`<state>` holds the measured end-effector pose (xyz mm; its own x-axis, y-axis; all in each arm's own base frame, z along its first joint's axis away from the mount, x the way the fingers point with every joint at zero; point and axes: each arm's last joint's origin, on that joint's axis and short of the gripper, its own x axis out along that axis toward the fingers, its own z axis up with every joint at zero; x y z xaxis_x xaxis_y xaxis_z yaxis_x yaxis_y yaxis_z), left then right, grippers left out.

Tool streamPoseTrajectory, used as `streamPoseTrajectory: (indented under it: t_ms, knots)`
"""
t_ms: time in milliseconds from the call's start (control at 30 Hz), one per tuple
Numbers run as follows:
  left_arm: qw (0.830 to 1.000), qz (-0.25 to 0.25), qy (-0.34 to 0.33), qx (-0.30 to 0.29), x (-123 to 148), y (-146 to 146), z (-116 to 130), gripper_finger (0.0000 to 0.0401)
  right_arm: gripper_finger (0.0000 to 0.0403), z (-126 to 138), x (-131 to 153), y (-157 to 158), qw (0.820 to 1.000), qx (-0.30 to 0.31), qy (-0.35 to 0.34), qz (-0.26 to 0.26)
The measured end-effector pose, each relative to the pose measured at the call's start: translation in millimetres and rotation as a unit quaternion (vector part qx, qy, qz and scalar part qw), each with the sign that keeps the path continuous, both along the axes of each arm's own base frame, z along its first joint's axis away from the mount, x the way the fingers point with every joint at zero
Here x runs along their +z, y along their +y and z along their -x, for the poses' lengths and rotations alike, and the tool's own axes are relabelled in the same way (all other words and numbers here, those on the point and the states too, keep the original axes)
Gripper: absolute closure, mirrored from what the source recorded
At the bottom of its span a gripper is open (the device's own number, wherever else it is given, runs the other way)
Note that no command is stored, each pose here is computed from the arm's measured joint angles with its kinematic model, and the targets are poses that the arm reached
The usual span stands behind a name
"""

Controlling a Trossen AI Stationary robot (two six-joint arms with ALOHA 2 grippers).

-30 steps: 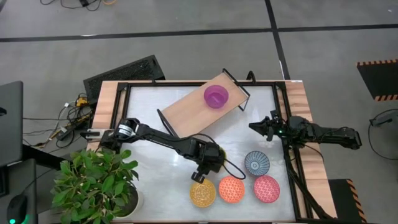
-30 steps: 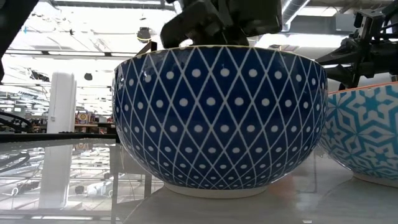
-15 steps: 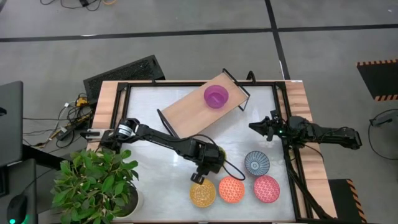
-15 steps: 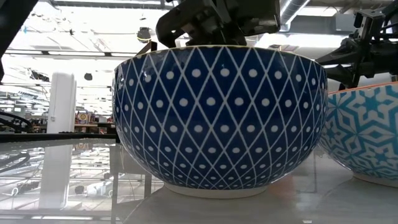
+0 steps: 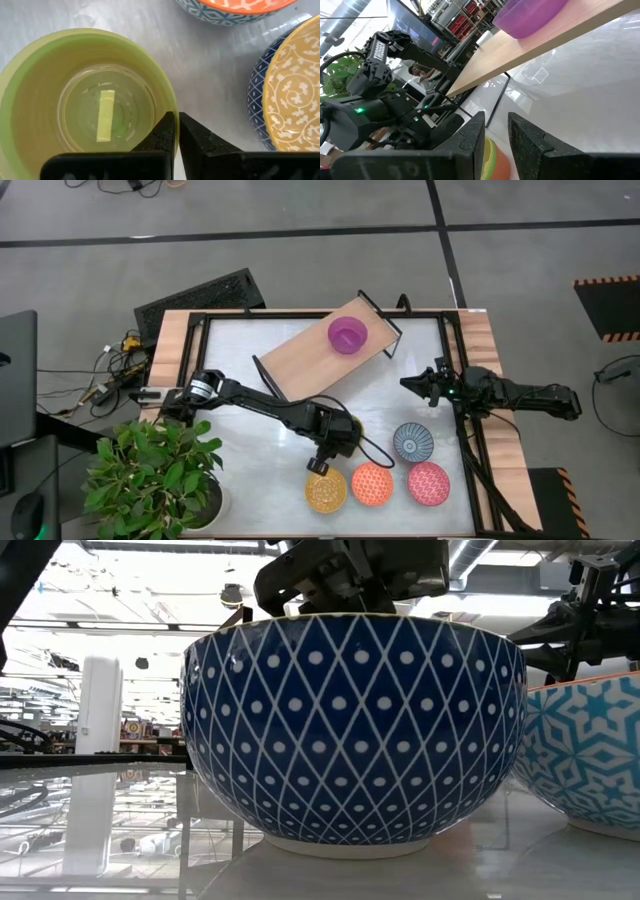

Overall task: Place and stack bowls onto a shelf
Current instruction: Stack the yellow bowl on top of the purple bowl on the shelf

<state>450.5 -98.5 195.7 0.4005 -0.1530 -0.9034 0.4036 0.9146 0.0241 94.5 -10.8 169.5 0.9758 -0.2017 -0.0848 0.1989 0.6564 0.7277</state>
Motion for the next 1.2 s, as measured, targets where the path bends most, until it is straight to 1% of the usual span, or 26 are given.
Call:
streamPoseTrajectory:
  t_ms: [133,333,433,533,600,633,667,700,733,800,833,933,1067,1133,1167,1200]
  knots:
    - [1.0,-0.005,0.002,0.004,9,0,-1,0.0401,0.029,0,0,0,1.0,0.0,0.0,0.0]
    - [0.999,-0.05,-0.003,0.0,29,2,-2,0.0401,0.029,0,0,0,1.0,0.0,0.0,0.0]
    - [0.997,-0.078,-0.012,0.012,40,5,-3,0.0401,0.029,0,0,0,1.0,0.0,0.0,0.0]
    - [0.998,-0.066,-0.021,0.01,45,8,-5,0.0401,0.029,0,0,0,1.0,0.0,0.0,0.001]
    - [0.998,-0.059,-0.013,-0.005,44,10,-5,0.0401,0.029,0,0,0,1.0,0.0,0.0,0.001]
    - [0.998,-0.069,-0.001,-0.009,43,12,-3,0.0401,0.029,0,0,0,1.0,0.0,0.0,0.001]
    - [0.996,-0.086,0.011,-0.003,43,16,-1,0.0401,0.029,0,0,0,1.0,0.0,0.0,0.001]
    - [0.995,-0.094,0.011,0.015,46,19,-2,0.0401,0.029,0,0,0,1.0,0.0,0.0,0.001]
    - [0.997,-0.077,-0.001,0.029,51,22,-5,0.0401,0.029,0,0,0,1.0,0.0,0.0,0.002]
    - [0.999,-0.025,-0.029,0.026,61,25,-10,0.0401,0.029,0,0,0,1.0,0.0,0.001,0.003]
    - [0.999,-0.019,-0.031,0.021,62,26,-10,0.0401,0.029,0,0,0,1.0,0.001,0.001,0.007]
    - [0.999,-0.045,-0.02,0.011,58,25,-8,0.0401,0.029,0,0,0,1.0,0.001,0.002,0.009]
    - [0.999,-0.021,-0.025,0.002,59,25,-10,0.0401,0.029,0,0,0,1.0,0.001,0.002,0.01]
    - [0.999,-0.041,-0.019,0.006,59,28,-8,0.0401,0.029,0,0,0,1.0,0.001,0.002,0.011]
    - [0.999,-0.037,-0.023,0.013,59,29,-9,0.0401,0.029,0,0,0,1.0,0.001,0.003,0.011]
    - [0.999,-0.018,-0.028,0.014,59,30,-12,0.0401,0.029,0,0,0,1.0,0.001,0.002,0.011]
